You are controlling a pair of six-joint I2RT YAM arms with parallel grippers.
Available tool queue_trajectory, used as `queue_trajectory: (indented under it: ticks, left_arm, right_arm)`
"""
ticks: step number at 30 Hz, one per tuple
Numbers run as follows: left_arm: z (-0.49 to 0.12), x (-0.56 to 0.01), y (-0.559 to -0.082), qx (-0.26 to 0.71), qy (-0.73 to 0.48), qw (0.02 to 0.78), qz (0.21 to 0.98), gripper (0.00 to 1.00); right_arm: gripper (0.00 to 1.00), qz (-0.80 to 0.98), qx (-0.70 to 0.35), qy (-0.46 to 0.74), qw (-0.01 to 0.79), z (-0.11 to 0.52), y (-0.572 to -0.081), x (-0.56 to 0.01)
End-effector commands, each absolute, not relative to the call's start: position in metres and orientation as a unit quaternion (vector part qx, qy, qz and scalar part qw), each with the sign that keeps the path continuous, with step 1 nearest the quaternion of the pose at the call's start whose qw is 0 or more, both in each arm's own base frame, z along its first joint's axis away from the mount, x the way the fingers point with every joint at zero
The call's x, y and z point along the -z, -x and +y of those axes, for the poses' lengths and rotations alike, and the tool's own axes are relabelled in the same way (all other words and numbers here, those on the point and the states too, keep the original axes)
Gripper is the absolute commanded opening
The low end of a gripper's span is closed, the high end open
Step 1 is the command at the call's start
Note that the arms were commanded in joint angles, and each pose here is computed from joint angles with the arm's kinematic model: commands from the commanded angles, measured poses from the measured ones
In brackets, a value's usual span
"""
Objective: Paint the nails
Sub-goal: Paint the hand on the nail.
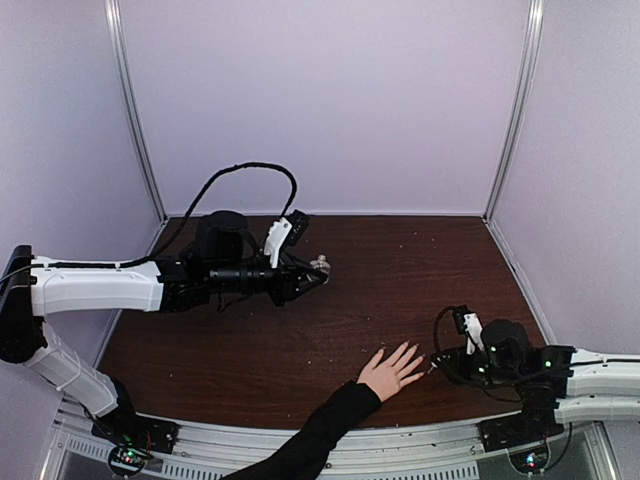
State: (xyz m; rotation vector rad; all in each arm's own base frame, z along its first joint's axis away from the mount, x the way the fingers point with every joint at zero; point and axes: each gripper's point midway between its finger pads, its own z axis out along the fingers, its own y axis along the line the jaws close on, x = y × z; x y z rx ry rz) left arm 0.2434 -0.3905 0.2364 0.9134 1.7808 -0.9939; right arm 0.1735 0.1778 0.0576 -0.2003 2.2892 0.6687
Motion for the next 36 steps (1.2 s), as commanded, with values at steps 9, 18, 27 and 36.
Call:
queue_trajectory:
  ticks: [9,18,27,36]
  left_arm:
    - [-0.388,-0.256,-0.245,0.409,-0.363,0.468,0.694,0.00]
    - [-0.387,-0.254,-0.245,0.408,-0.361,0.468,0.696,0.00]
    - [-0.386,-0.253,-0.245,0.408,-0.361,0.468,0.696,0.00]
    - [-0.384,-0.253,-0.244,0.405,-0.361,0.470,0.696,0.00]
  right_arm:
    - [0.00,0.867,-0.294,0.084,0.394,0.183,-0.173,-0.097]
    - [0.00,0.881,-0.301,0.092,0.354,0.202,-0.174,-0.092]
    - [0.00,0.887,-0.299,0.088,0.342,0.210,-0.178,-0.092]
    - [0.00,0.895,-0.282,0.082,0.335,0.206,-0.179,-0.086]
